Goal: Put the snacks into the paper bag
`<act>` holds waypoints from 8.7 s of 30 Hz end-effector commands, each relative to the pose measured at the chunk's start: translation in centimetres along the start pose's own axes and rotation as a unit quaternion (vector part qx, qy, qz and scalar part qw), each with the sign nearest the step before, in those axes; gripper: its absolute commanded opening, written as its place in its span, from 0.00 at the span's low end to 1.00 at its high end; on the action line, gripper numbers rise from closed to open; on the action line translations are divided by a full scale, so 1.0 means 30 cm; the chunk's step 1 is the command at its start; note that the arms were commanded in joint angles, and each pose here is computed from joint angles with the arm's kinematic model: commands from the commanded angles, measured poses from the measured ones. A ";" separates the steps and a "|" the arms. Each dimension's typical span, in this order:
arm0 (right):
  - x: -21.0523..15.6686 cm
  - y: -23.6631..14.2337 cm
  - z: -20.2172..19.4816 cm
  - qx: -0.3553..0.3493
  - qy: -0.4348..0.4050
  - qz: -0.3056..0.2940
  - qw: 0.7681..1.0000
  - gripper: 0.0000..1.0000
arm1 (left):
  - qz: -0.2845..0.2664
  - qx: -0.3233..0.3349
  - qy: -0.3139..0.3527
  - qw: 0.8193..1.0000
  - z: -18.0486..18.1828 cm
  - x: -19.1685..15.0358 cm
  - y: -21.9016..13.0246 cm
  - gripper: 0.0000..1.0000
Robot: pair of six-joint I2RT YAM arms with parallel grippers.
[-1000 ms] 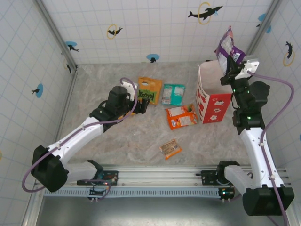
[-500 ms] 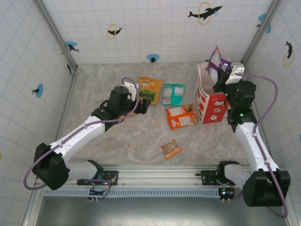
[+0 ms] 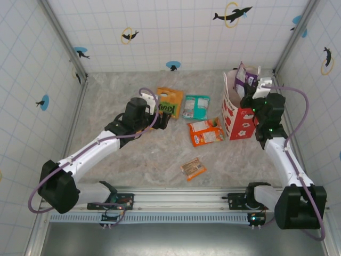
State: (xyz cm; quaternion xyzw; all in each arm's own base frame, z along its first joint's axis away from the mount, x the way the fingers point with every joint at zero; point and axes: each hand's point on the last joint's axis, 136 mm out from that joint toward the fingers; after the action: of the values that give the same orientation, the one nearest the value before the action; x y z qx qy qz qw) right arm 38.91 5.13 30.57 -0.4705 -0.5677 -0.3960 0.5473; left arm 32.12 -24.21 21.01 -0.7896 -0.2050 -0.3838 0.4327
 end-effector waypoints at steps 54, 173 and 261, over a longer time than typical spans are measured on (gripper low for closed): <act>-0.002 -0.325 0.935 0.186 -0.072 0.064 0.978 0.52 | 0.092 0.204 -0.365 0.904 0.692 -0.267 -0.104 0.91; -0.086 -0.294 0.977 0.323 0.201 0.113 0.918 0.51 | 0.040 -0.353 -0.036 0.934 -0.065 -0.075 -0.256 0.00; 0.010 -0.053 -0.095 -0.107 0.101 0.066 0.987 0.09 | 0.046 -0.210 -0.077 0.973 -0.018 -0.030 -0.051 0.92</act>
State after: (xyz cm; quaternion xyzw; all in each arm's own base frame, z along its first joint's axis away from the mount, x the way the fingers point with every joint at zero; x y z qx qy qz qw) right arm 37.91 2.00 30.76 -0.5316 -0.4243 -0.4553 0.5746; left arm 29.96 -23.66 20.76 -0.9030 -0.1156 -0.3257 0.2554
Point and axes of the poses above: each hand's point on the last joint's axis, 136 mm out from that joint toward the fingers, its own y axis out along the fingers, its own z axis along the line the jaws close on, x = y × z, and after that the axes turned 10 degrees about -y, right-handed
